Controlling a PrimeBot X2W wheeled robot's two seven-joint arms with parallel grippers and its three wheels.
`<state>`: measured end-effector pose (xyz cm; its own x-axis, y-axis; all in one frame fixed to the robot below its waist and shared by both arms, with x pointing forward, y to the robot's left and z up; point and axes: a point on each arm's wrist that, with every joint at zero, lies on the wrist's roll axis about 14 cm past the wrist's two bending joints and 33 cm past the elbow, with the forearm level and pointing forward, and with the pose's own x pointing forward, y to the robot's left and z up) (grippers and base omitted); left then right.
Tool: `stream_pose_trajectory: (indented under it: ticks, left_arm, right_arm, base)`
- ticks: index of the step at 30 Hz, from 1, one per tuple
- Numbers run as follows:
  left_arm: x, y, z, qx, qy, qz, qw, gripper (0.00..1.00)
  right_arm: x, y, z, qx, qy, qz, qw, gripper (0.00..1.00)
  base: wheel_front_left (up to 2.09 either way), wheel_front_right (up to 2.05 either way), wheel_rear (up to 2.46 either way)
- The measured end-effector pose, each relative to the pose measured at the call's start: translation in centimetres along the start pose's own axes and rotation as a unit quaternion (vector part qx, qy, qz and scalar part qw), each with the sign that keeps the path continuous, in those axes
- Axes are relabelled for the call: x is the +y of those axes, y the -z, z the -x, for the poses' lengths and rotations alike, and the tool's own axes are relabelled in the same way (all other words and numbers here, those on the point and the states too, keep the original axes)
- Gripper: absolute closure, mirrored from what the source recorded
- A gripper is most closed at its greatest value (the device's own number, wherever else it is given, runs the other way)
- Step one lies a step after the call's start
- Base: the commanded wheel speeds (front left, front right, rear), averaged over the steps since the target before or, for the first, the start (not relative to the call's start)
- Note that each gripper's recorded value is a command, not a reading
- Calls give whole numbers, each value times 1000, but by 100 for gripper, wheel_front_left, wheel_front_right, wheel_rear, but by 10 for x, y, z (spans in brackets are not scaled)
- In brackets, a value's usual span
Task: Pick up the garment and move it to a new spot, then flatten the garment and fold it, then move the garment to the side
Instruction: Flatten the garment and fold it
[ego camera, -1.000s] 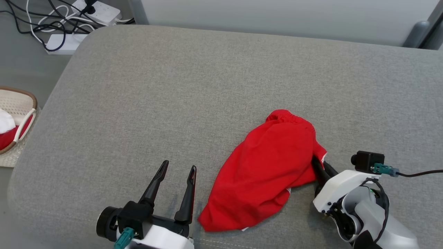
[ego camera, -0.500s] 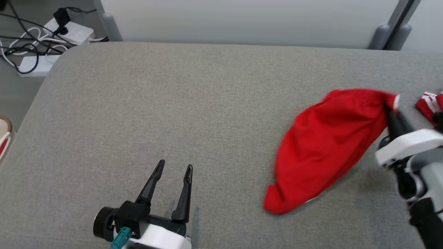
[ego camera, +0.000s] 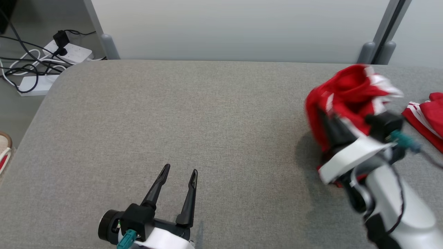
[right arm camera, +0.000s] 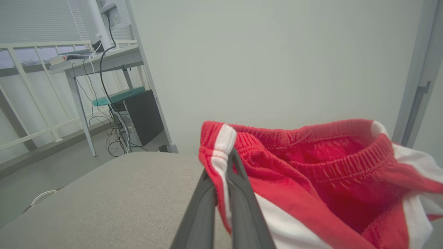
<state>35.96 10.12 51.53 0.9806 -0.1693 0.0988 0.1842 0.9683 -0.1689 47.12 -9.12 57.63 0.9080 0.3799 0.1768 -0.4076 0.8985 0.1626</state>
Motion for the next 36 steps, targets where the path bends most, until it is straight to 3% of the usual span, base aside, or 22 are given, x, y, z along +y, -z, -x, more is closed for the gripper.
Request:
stream_pose_trajectory:
  ticks: [5,11,12,13,14,18,22,26,31,36]
  left_arm:
    - [4,6,6,11,-7,-2,1000,0]
    - [8,14,10,22,-13,0,1000,0]
    - [7,14,10,23,-10,1,1000,0]
    - [6,15,10,24,-8,2,1000,0]
    - [4,15,9,25,-6,3,1000,0]
    - [-5,13,3,21,12,7,1000,0]
    - [-23,9,-5,15,52,12,998,0]
    - [-48,14,-8,22,104,19,994,0]
    - [-86,43,-1,78,183,18,980,0]
    - [-113,86,9,173,247,-18,953,0]
  right_arm:
    - [59,72,24,113,-68,-40,990,100]
    - [114,134,60,211,-127,-74,966,99]
    - [119,140,64,222,-132,-79,963,79]
    - [126,146,68,233,-138,-83,959,20]
    - [131,150,71,240,-144,-87,956,0]
    - [131,150,70,236,-143,-98,956,0]
    - [99,125,51,194,-115,-87,970,0]
    - [54,78,34,115,-70,-76,988,0]
    - [-7,56,53,77,6,-34,996,0]
    - [-22,62,77,78,42,-39,995,0]
  base:
    - [0,0,0]
    - [0,0,0]
    - [0,0,0]
    - [0,0,0]
    - [0,0,0]
    - [0,0,0]
    - [0,0,0]
    - [0,0,0]
    - [0,0,0]
    - [0,0,0]
